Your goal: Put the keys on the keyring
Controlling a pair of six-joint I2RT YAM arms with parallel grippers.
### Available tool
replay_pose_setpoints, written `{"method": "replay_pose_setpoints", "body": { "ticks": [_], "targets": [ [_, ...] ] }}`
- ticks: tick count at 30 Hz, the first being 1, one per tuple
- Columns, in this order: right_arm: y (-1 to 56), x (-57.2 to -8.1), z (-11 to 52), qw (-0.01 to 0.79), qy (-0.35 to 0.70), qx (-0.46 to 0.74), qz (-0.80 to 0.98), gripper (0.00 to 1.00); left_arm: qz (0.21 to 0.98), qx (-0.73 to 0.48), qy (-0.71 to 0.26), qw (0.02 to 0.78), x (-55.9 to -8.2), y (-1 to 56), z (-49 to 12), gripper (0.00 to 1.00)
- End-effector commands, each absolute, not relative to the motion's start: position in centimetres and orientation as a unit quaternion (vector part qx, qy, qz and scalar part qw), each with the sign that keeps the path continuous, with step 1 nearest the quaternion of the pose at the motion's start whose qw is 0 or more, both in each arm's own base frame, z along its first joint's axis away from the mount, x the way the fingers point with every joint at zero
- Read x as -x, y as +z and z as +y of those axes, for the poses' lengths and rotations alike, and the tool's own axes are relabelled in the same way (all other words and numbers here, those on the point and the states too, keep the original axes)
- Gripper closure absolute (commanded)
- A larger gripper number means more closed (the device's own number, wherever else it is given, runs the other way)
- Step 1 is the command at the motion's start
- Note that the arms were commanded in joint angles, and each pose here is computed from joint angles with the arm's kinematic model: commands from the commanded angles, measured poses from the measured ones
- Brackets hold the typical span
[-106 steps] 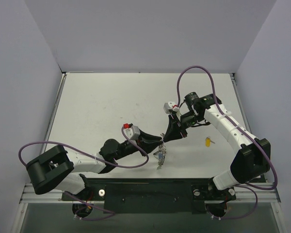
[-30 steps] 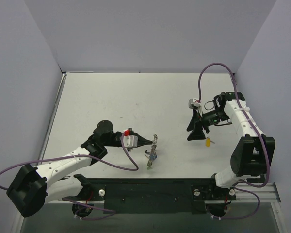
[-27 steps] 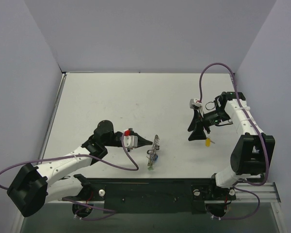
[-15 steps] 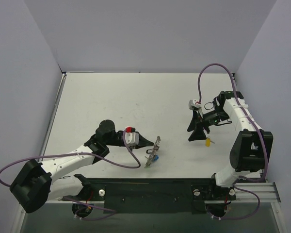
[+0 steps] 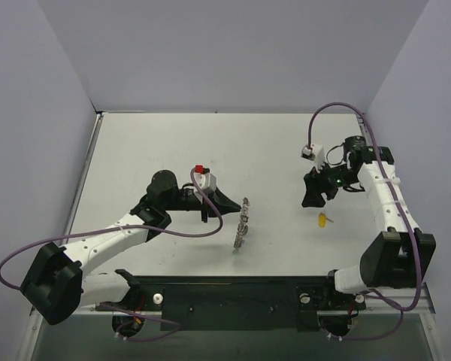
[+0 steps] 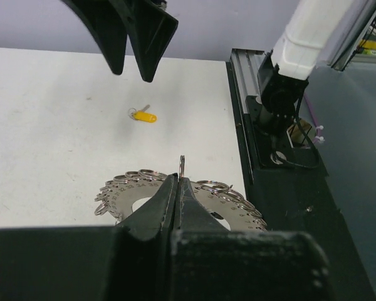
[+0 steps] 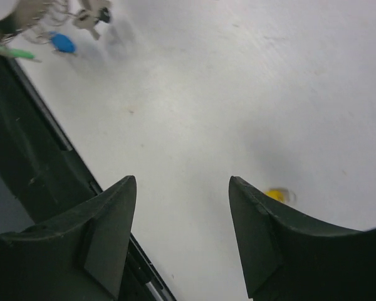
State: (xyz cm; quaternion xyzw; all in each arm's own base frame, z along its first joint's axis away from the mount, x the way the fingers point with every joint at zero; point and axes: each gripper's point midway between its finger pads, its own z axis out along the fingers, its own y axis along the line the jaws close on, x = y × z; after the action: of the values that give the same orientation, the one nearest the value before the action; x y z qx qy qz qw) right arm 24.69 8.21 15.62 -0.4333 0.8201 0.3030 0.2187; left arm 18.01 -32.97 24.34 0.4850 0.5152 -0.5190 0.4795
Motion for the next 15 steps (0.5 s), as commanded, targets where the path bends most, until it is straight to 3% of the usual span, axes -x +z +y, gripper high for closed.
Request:
{"method": "replay_pose_setpoints", "body": {
  "ticks": [1,3,6,15],
  "targets": [
    [17.0,-27.8,2.9,0.272,0.132,0.265,0.916,0.43,0.519,-0.448,-0.533,0.496,-19.5,28.5,-32.8,1.00],
    [17.9,-28.7,0.5,0.317,0.086,0.192,0.925,0.41,0.527,-0.444,-0.527,0.498,-19.7,28.9,-32.6,1.00],
    [18.4,-28.9,-0.4,0.361,0.116,0.100,0.920,0.39,0.514,-0.454,-0.515,0.514,-19.1,29.9,-32.0,1.00],
    [11.6,-28.2,-1.7,0.255,0.186,-0.027,0.948,0.46,0.520,-0.470,-0.457,0.548,-19.4,29.4,-30.4,1.00]
  ]
}}
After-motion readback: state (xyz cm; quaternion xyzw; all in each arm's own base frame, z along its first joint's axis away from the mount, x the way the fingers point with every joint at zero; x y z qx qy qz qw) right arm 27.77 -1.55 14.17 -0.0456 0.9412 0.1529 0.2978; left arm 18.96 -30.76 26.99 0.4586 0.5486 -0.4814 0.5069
